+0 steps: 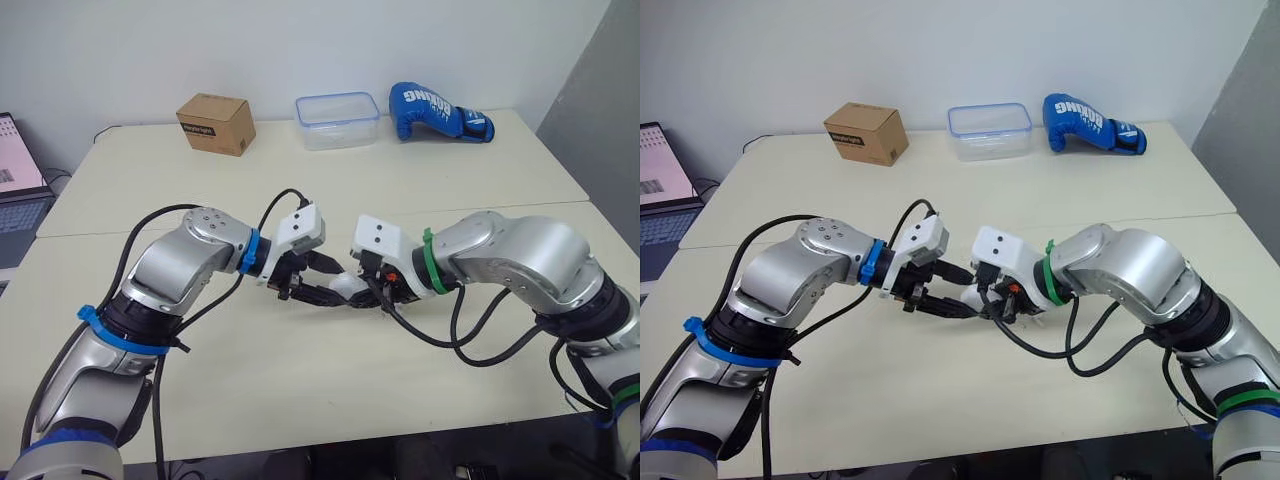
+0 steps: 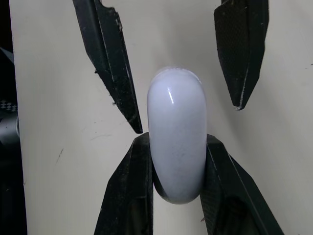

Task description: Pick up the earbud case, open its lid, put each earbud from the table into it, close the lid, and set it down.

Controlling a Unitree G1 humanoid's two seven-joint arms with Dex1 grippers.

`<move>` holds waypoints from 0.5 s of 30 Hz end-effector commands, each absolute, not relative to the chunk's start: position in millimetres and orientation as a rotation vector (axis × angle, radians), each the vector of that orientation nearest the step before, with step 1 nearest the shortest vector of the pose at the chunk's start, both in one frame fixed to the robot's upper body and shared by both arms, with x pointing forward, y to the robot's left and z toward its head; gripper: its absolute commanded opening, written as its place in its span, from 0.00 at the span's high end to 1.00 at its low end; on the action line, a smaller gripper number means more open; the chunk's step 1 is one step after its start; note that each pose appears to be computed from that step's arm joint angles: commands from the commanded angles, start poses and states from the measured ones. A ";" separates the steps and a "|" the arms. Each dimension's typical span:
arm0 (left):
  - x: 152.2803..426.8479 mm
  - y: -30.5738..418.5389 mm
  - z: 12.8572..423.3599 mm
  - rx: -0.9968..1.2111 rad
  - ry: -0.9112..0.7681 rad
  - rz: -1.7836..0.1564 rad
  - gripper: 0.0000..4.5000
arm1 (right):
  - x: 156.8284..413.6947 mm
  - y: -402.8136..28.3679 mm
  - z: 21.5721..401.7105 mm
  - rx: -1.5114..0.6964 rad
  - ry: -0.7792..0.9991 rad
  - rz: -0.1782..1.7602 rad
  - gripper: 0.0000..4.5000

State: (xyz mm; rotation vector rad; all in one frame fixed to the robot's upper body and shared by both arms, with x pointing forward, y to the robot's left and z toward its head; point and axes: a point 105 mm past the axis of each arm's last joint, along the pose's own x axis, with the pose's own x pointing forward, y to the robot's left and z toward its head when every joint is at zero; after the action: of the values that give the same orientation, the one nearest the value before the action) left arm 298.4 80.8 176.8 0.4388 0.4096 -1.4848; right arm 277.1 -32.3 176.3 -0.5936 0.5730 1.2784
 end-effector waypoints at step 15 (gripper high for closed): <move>289.8 74.5 188.4 0.478 0.398 -1.538 0.73 | 281.8 -26.8 186.0 -0.629 0.532 1.267 0.82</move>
State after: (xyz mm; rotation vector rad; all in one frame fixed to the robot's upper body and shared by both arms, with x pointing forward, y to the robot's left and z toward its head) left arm 293.3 80.8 175.7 0.4275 0.4459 -1.5191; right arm 279.8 -29.9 174.6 -0.6120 0.5762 1.2716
